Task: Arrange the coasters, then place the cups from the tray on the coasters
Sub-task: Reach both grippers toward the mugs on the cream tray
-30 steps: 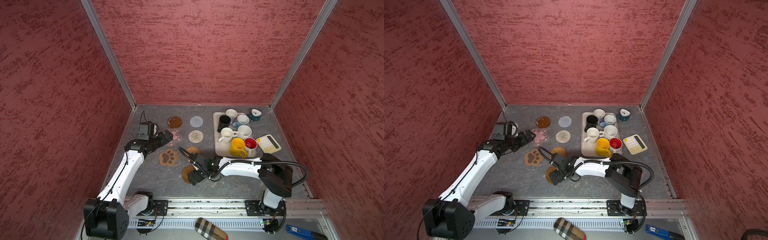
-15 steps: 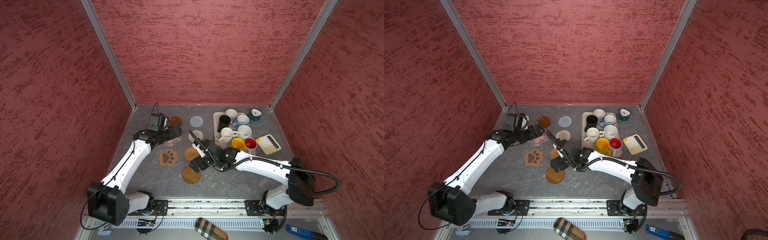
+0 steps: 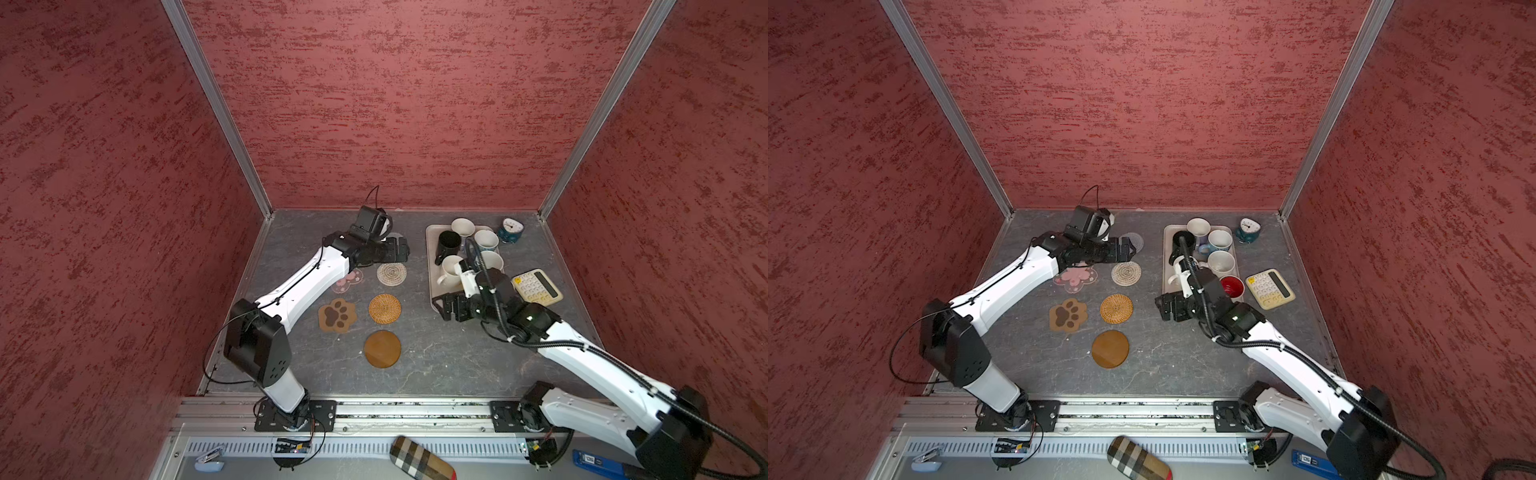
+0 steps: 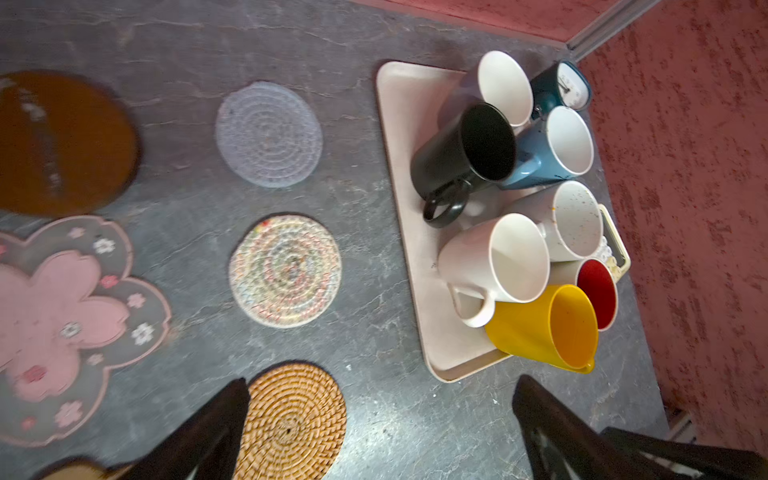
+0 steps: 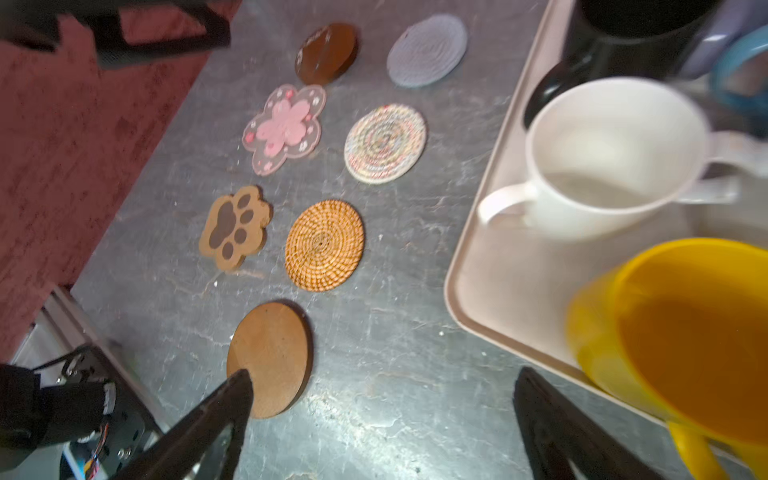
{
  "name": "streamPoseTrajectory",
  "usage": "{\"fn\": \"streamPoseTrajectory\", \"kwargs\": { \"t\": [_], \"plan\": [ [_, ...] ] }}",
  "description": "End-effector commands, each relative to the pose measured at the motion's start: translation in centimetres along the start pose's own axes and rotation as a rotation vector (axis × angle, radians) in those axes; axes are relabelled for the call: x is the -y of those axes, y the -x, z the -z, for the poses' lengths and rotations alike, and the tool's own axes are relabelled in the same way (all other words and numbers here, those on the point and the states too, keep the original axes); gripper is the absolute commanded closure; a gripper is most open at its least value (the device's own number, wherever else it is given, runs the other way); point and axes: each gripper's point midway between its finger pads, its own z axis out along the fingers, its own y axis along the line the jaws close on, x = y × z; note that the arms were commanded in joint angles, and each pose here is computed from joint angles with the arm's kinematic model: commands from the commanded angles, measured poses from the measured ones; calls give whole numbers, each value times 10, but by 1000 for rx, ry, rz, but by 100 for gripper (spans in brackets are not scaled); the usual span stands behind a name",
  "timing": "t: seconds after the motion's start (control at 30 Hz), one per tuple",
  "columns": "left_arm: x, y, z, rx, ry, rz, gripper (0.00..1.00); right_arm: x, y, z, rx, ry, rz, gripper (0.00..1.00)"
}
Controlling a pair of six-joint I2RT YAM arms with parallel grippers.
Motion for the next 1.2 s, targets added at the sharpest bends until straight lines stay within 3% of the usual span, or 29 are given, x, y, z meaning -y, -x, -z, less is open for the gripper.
{"fn": "streamPoseTrajectory", "kwargs": {
  "t": [0.0,0.27,0.47,0.67,0.83,1.17],
  "plan": [
    [30,16,-13,42,-119,-143,0,26,15,7,103,-51,-37,1],
    [68,5,-36,-112,-231,-301,4,73,42,34,306,-145,-218,1],
    [74,-21,-55,-192,-209,-405,17,96,46,48,384,-190,-277,1],
    [77,-44,-73,-234,-95,-501,22,118,42,52,427,-244,-327,1],
    [83,-54,-89,-272,-73,-493,25,137,37,45,410,-289,-406,1],
    [83,-65,-119,-310,-60,-503,34,142,44,58,460,-297,-419,1]
  ]
}}
